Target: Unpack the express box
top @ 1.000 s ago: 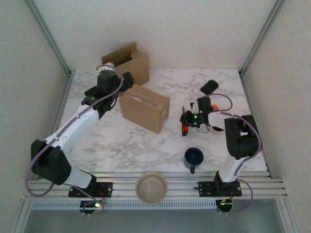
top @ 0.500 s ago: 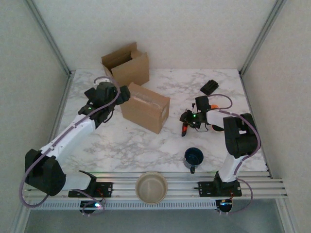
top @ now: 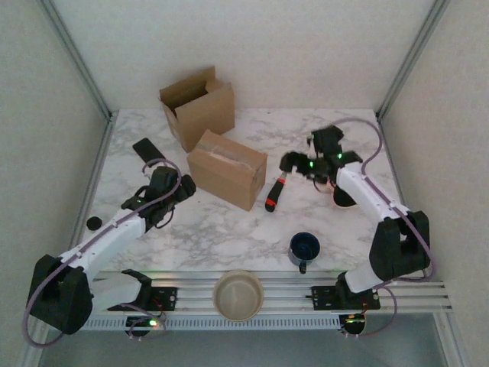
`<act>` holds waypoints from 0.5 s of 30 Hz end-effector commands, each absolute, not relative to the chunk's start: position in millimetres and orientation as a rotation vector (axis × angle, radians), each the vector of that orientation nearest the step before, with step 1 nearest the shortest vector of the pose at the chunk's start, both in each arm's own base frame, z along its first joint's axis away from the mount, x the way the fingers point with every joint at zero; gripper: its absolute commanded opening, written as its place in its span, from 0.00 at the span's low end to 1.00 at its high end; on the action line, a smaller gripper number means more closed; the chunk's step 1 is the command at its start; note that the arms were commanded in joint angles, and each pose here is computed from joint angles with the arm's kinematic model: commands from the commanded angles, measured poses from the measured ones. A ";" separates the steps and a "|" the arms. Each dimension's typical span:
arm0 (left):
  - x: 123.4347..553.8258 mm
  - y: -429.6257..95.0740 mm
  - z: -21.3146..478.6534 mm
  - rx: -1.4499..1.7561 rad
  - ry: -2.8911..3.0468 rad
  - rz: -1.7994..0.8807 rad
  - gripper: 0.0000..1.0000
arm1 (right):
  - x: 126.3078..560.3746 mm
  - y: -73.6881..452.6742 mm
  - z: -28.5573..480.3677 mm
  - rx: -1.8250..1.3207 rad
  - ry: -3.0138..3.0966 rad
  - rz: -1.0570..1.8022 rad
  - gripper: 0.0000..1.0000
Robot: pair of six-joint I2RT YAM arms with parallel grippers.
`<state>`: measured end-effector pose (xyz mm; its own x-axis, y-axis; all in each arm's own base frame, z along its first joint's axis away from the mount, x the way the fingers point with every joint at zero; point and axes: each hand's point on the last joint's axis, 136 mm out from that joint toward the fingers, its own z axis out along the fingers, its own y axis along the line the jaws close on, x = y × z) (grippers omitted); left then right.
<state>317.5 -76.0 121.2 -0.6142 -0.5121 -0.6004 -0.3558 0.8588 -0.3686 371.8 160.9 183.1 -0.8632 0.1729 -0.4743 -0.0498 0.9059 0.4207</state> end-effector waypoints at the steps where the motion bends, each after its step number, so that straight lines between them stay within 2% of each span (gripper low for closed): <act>1: 314.1 -91.3 92.4 -0.677 2.356 -0.353 0.84 | 379.2 201.0 239.0 -0.340 2.473 0.653 0.99; 4: 322.3 -96.2 79.2 -0.695 2.368 -0.338 0.85 | 407.8 237.1 248.8 -0.523 2.424 0.756 0.99; 10: 349.0 -95.8 74.8 -0.695 2.352 -0.255 0.88 | 468.4 290.0 213.7 -0.515 2.452 1.002 0.99; 15: 374.9 -91.5 70.9 -0.688 2.349 -0.182 0.89 | 466.9 319.2 195.2 -0.389 2.451 1.177 0.99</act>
<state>353.6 -97.2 60.4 -0.6795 -0.5196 -0.5179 -0.4180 0.8544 -0.3088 486.3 294.8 168.6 -0.8662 -0.1205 -0.4850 -0.4212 0.6984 0.5787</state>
